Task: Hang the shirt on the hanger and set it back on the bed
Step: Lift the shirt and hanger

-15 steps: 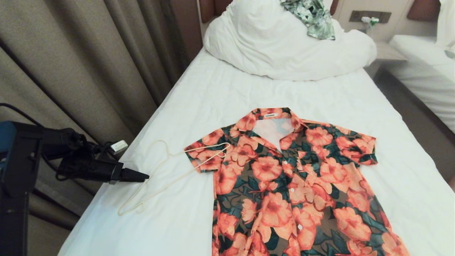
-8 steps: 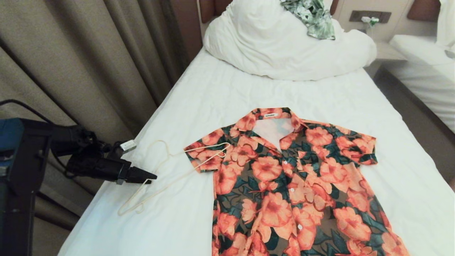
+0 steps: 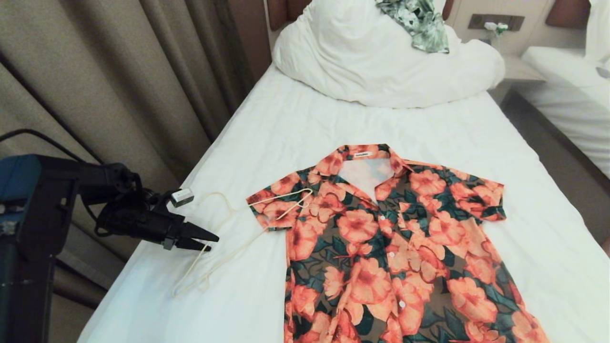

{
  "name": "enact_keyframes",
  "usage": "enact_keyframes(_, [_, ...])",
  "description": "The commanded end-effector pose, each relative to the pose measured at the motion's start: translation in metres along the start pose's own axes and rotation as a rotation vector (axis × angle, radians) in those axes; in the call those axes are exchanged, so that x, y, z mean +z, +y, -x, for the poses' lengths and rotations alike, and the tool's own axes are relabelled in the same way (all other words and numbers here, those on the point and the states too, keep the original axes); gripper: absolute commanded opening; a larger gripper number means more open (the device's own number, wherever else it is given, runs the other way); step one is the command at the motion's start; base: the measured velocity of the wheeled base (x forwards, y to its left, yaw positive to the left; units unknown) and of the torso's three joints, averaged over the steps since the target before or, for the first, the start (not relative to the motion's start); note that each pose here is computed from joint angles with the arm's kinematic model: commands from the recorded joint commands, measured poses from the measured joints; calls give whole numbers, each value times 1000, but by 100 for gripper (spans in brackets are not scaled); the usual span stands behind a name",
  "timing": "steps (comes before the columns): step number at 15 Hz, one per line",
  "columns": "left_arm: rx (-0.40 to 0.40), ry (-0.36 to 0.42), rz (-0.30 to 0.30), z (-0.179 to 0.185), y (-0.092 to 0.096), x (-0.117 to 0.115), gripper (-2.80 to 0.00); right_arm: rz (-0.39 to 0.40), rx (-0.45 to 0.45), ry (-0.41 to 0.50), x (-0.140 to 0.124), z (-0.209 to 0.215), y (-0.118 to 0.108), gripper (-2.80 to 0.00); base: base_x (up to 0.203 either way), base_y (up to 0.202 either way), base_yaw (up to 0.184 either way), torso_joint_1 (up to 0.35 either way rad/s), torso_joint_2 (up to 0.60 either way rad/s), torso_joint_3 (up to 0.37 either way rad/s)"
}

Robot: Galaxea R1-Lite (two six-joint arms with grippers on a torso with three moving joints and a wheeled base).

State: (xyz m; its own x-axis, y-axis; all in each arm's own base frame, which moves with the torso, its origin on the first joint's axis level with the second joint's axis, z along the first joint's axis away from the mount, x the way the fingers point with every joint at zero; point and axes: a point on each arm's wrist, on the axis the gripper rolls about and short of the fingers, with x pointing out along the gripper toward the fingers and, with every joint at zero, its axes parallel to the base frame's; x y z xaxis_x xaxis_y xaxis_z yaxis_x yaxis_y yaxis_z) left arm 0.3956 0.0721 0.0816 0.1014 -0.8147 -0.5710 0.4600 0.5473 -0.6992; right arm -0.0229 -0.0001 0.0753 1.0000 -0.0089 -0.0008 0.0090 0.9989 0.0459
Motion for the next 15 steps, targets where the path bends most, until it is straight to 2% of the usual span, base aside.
enact_keyframes(1, [-11, 0, 12, -2, 3, -1, 0, 0, 0, 1, 0, 0, 0, -280, 0, 0, 0, 0, 0, 0])
enact_keyframes(3, [-17, 2, 22, -2, 2, -2, 0, 1, 0, 1, 0, 0, 0, -280, 0, 0, 0, 0, 0, 0])
enact_keyframes(5, [-86, -29, 53, -1, -4, -4, 0, 0, -1, 1, 0, 0, 0, -280, 0, 0, 0, 0, 0, 0])
enact_keyframes(6, [-113, -40, 69, -4, -1, -5, 0, 0, -1, 1, 0, 0, 0, -280, 0, 0, 0, 0, 0, 0])
enact_keyframes(9, [-121, -53, 80, -1, 0, -6, 0, 0, 0, 1, 0, 0, 0, -280, 0, 0, 0, 0, 0, 0])
enact_keyframes(11, [-148, -34, 105, -5, -8, -6, 0, 1, 0, 1, 0, 0, 0, -280, 0, 0, 0, 0, 0, 0])
enact_keyframes(15, [-156, -1, 113, -12, -14, -5, 0, 0, 0, 1, 0, 0, 0, -280, 0, 0, 0, 0, 0, 0])
